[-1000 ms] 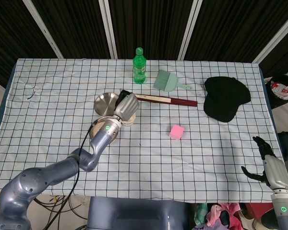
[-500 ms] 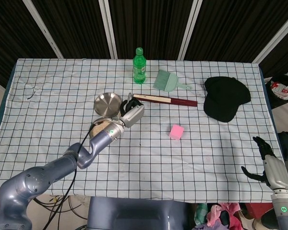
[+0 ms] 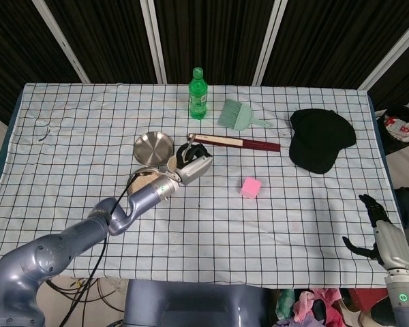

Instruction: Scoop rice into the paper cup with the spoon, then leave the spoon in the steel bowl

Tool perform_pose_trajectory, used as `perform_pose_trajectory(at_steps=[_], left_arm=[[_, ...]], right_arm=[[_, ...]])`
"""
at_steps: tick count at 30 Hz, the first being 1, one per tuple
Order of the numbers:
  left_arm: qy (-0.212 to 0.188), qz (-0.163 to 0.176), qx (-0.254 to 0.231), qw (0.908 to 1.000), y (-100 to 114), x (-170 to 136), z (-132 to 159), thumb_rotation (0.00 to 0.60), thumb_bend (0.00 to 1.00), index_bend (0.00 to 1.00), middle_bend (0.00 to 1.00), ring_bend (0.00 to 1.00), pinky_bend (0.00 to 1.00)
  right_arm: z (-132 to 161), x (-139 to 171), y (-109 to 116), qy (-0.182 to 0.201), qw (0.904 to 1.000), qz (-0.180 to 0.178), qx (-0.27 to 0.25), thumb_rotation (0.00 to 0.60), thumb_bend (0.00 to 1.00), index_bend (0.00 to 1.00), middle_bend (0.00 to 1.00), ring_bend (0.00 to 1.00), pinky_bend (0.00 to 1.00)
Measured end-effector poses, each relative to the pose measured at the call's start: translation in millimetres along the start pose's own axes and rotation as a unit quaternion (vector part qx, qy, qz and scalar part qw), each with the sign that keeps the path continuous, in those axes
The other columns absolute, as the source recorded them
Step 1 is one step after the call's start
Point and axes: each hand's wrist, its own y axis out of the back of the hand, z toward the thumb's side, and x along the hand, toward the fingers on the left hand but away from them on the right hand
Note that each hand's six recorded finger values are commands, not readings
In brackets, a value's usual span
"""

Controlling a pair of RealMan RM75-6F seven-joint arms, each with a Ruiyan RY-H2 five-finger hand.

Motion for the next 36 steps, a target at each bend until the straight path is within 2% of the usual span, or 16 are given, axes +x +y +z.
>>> perform_pose_trajectory(at_steps=[5,14,20,25,28,31,34,36], left_arm=[[-0.020,0.017,0.027,0.9993,2.9,-0.2,2.4,0.600,0.53,0.81,1.00,1.00,1.00],[-0.010,0.010,0.017,0.9998,-1.1,-2.7,-2.4,0.600,0.53,0.81,1.00,1.00,1.00],[0.009,-0.001,-0.004,0.9999,-3.7,-2.9,-8.8,0.600,0.53,0.81,1.00,1.00,1.00],[0.038,-0.034,-0.050,0.9974,-12.2,-4.9,-15.3,0.600,0.53,0.81,1.00,1.00,1.00],[0.060,-0.062,-0.088,0.9924,-19.5,-8.5,-19.6,0.600,0.53,0.81,1.00,1.00,1.00],[0.087,-0.092,-0.132,0.9830,-27.4,-15.1,-25.3,0.600,0.53,0.81,1.00,1.00,1.00],[0.118,-0.126,-0.183,0.9679,-38.0,-24.7,-32.0,0.600,0.53,0.81,1.00,1.00,1.00],[0.142,-0.153,-0.223,0.9521,-47.4,-33.3,-37.4,0.600,0.53,0.81,1.00,1.00,1.00]], right_arm=[[0.1,-0.1,0.6,0.000,1.0000,-0.001,0.000,0.600,0.22,0.00,0.00,0.00,0.20],[0.0,0.0,0.4,0.001,1.0000,-0.001,0.000,0.600,0.22,0.00,0.00,0.00,0.20],[-0.1,0.1,0.5,0.000,1.0000,-0.002,0.000,0.600,0.22,0.00,0.00,0.00,0.20],[-0.2,-0.1,1.0,0.000,1.0000,-0.003,-0.001,0.600,0.22,0.00,0.00,0.00,0.20],[-0.1,0.1,1.0,0.000,1.0000,-0.002,-0.001,0.600,0.22,0.00,0.00,0.00,0.20],[-0.1,0.2,1.2,0.001,1.0000,-0.003,0.000,0.600,0.22,0.00,0.00,0.00,0.20],[-0.2,0.3,1.3,0.002,1.0000,-0.004,0.001,0.600,0.22,0.00,0.00,0.00,0.20],[-0.1,0.4,1.4,0.002,1.0000,-0.004,0.001,0.600,0.22,0.00,0.00,0.00,0.20]])
